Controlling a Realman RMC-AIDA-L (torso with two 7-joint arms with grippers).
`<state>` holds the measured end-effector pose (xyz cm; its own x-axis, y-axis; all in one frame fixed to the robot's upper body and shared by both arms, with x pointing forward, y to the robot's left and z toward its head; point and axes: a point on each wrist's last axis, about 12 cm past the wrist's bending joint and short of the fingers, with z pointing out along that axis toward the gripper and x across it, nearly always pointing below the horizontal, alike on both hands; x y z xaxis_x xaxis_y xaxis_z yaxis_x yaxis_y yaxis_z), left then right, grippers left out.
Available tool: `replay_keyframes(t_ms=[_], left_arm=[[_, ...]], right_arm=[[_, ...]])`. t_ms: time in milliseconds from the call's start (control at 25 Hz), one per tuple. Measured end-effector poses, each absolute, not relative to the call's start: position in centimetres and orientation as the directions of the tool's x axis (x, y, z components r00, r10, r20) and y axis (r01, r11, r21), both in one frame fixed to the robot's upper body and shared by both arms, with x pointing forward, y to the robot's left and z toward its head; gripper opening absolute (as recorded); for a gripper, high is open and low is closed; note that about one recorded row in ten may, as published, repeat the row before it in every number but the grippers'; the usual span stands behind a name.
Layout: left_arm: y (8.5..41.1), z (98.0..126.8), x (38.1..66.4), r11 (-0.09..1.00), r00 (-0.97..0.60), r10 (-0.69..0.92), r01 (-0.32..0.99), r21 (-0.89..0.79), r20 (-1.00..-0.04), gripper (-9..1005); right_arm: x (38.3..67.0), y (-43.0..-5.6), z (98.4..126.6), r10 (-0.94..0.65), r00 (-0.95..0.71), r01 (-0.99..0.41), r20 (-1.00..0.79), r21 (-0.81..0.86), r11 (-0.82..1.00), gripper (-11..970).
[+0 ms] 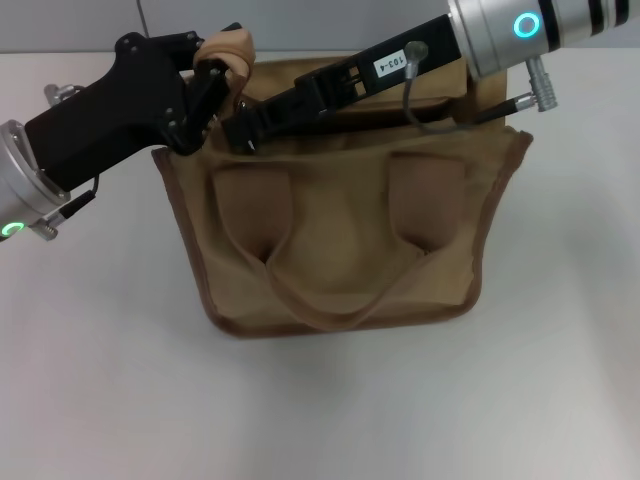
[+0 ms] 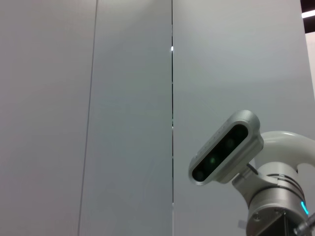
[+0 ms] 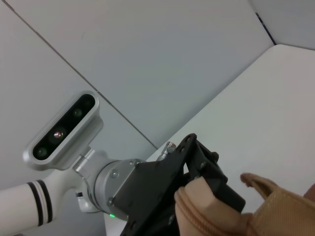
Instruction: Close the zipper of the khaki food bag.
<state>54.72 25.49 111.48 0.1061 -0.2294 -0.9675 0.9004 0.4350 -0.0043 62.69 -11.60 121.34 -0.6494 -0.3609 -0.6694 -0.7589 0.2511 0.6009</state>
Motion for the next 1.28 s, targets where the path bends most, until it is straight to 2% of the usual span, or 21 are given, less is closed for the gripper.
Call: replay_keyframes(t_ms=[560,1280], left_arm=[[24.3,111.7,55.7,0.463,0.104,-0.289,0.885,-0.044,-0.952,8],[25.0,111.3,56.2,0.529,0.091,-0.284,0.845,-0.076,-0.955,9]], right_arm=[[62.9,-11.3,120.9,-0.327,-0.648,-0.761,-0.687,0.584,0.282,386],[63.2,-12.2,121.4,-0.294,-0.621,-0.782,-0.727,0.543,0.306,385]])
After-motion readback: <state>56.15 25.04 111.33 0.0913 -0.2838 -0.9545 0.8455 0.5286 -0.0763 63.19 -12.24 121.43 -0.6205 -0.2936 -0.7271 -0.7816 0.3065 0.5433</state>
